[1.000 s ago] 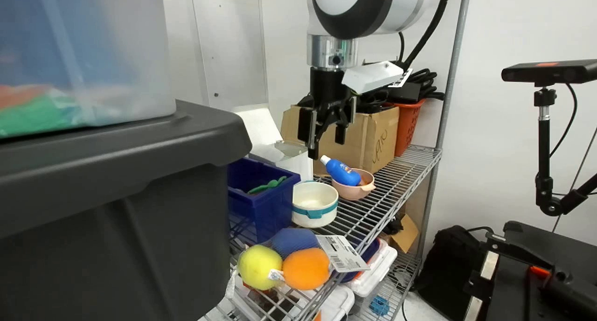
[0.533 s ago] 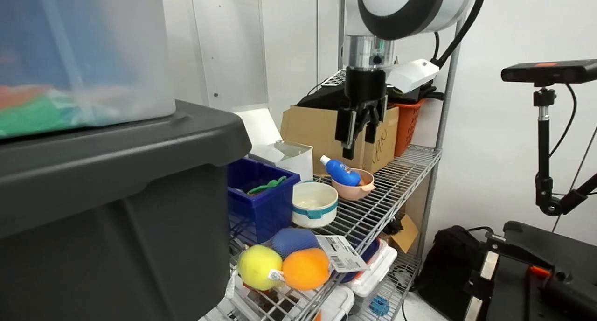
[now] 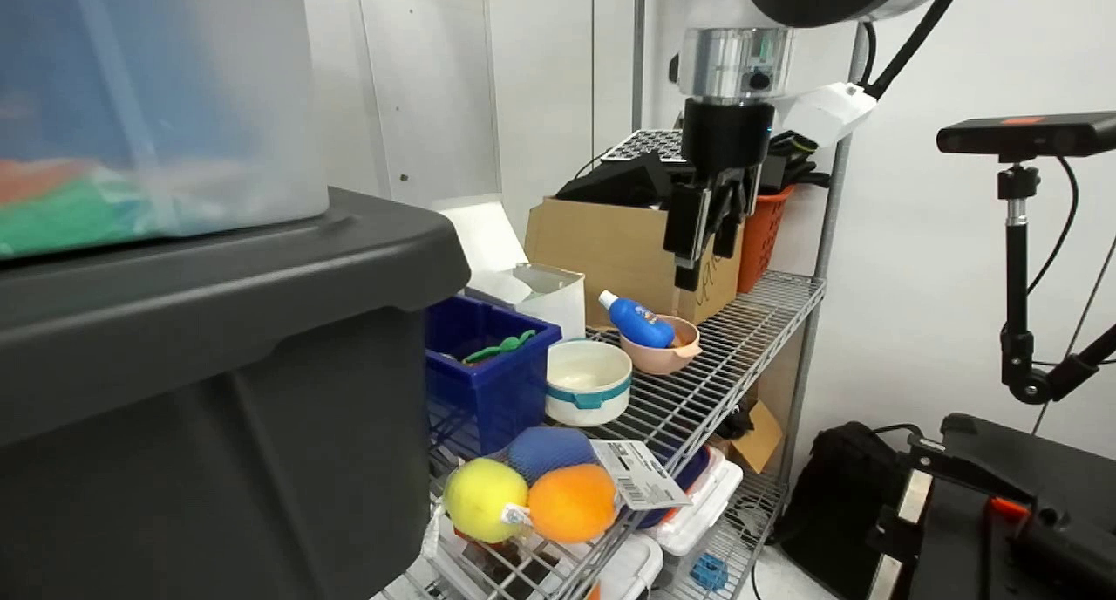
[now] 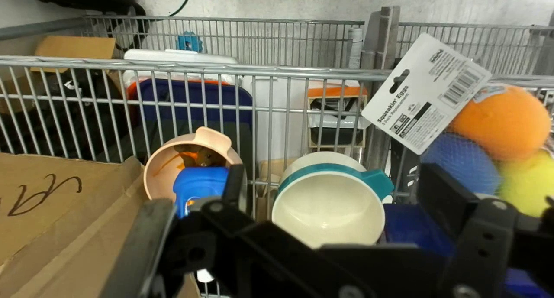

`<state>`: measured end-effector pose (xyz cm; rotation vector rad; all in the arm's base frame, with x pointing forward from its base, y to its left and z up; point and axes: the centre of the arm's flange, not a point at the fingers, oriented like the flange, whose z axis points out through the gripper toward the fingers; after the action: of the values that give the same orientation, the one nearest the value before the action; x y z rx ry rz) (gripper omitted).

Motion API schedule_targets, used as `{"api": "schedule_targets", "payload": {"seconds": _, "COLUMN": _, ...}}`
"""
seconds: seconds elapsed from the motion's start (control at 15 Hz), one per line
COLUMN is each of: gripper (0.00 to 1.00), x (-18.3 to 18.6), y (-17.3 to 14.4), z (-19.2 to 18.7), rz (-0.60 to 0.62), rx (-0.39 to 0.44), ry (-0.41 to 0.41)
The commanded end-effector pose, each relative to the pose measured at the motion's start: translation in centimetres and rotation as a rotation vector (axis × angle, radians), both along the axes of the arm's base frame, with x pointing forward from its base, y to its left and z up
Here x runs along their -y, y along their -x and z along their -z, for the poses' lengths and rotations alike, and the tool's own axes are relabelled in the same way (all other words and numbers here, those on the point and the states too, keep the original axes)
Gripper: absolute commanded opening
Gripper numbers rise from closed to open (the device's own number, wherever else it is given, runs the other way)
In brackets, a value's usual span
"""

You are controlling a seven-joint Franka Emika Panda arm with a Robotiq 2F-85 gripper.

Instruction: Remove the yellow ball from the white pot and place it inside the blue storage bin

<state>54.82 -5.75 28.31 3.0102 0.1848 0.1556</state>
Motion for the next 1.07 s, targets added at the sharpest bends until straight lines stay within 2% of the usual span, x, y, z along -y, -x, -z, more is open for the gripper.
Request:
{"api": "schedule_targets", "payload": {"seconds": 0.0, "gripper": 1.00, "x": -2.6, "y": 3.8, "z": -1.6, "rz": -0.043, "rx": 0.012, "ry": 0.016}}
{"api": "schedule_targets", "payload": {"seconds": 0.4, "gripper": 1.00, "x": -4.8, "y": 6.8, "z": -2.2, "rz": -0.091, "rx": 0.003, "ry": 0.034}}
{"api": "schedule_targets", "payload": {"seconds": 0.8, "gripper": 1.00, "x": -5.6, "y": 8.5, "z": -3.6, "rz": -0.055, "rx": -0.015, "ry": 0.089}}
{"api": "schedule_targets", "payload": {"seconds": 1.0, "gripper": 1.00, "x": -5.7, "y": 9.2, "z": -4.2, "rz": -0.050, "rx": -0.046, "ry": 0.091}}
